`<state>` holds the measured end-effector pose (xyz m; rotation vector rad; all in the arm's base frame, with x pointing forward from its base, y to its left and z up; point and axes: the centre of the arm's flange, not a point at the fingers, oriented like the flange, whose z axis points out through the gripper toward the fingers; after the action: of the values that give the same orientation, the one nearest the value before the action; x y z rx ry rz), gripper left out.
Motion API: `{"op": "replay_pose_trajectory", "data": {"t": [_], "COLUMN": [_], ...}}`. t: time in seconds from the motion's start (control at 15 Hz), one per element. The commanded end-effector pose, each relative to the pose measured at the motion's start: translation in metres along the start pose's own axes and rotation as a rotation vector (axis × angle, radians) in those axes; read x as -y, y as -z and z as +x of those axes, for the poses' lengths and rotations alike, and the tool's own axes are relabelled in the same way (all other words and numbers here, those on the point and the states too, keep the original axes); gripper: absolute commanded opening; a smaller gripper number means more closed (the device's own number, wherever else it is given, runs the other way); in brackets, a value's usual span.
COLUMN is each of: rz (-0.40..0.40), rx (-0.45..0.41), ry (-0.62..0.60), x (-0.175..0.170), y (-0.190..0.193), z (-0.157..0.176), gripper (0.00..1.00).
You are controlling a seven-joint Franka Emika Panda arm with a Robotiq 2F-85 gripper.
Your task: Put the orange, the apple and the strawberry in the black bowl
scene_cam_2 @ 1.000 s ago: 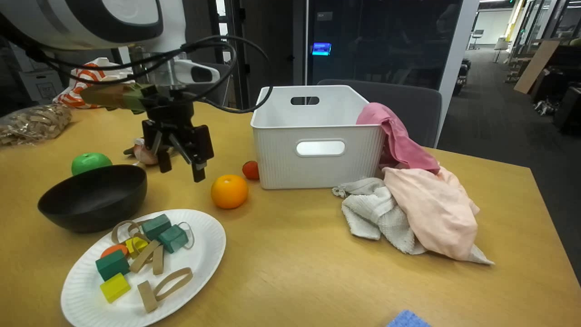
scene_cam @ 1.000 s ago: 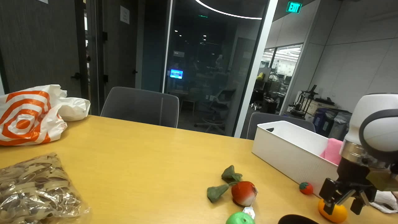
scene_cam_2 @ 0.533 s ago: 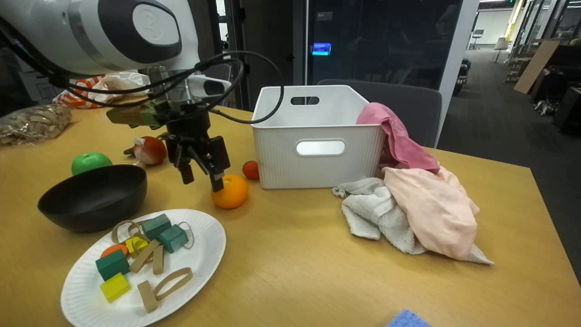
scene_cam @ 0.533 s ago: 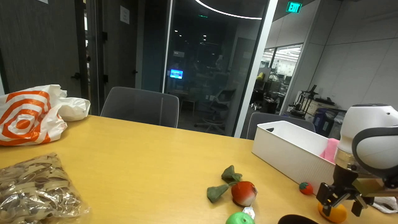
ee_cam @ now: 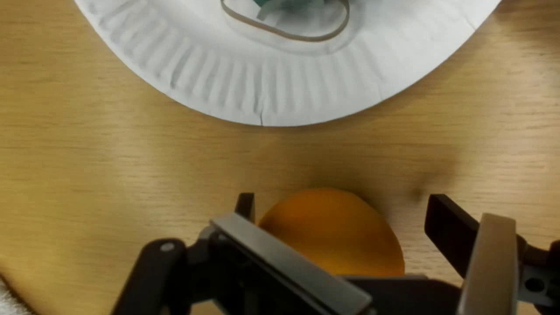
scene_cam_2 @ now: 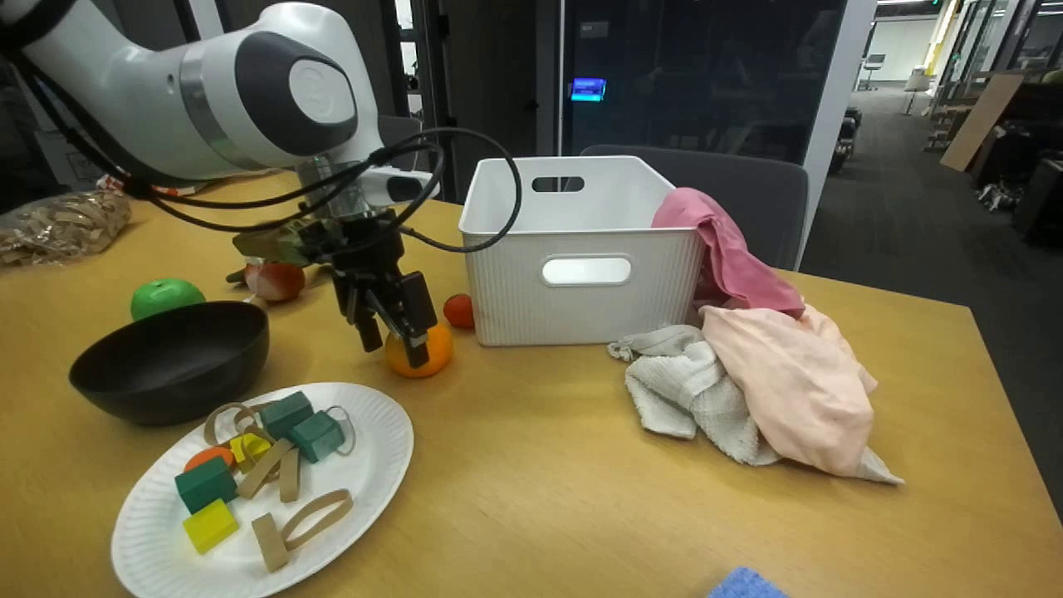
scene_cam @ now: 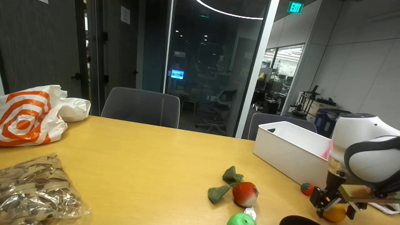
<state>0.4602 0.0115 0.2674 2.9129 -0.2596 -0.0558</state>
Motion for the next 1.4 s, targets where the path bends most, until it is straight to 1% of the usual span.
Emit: {"op": "replay_pose_trajectory", "data": {"t": [0.0, 0.07, 0.13, 0.2, 0.27, 0.47, 0.6, 0.67, 0.73, 0.87, 0.93, 1.07, 1.27, 1.33], "rz": [-0.026, -0.028, -0.033, -0.035, -0.039, -0.067, -0.06, -0.027, -0.01, 0.054, 0.112, 0.169, 0.218, 0.226], "rx": [-0.046, -0.052, -0.06, -0.07, -0.081, -0.102, -0.12, -0.115, -0.121, -0.148, -0.151, -0.167, -0.19, -0.198], "ry": [-0.061, -0.07, -0.08, -0.088, -0.096, -0.109, -0.104, -0.078, -0.065, -0.025, 0.026, 0.099, 0.247, 0.303], "x": [0.007, 0.008, 0.009, 0.01, 0.01, 0.01, 0.005, 0.001, -0.001, -0.01, -0.017, -0.022, -0.013, -0.003], "y": [-0.017, -0.02, -0.022, -0.021, -0.018, -0.01, 0.002, 0.012, 0.019, 0.039, 0.053, 0.07, 0.091, 0.096], "z": [0.019, 0.02, 0.02, 0.02, 0.019, 0.012, 0.002, -0.006, -0.01, -0.025, -0.037, -0.056, -0.083, -0.088], "gripper": [0.75, 0.73, 0.66, 0.56, 0.54, 0.54, 0.54, 0.54, 0.54, 0.54, 0.54, 0.54, 0.54, 0.54]}}
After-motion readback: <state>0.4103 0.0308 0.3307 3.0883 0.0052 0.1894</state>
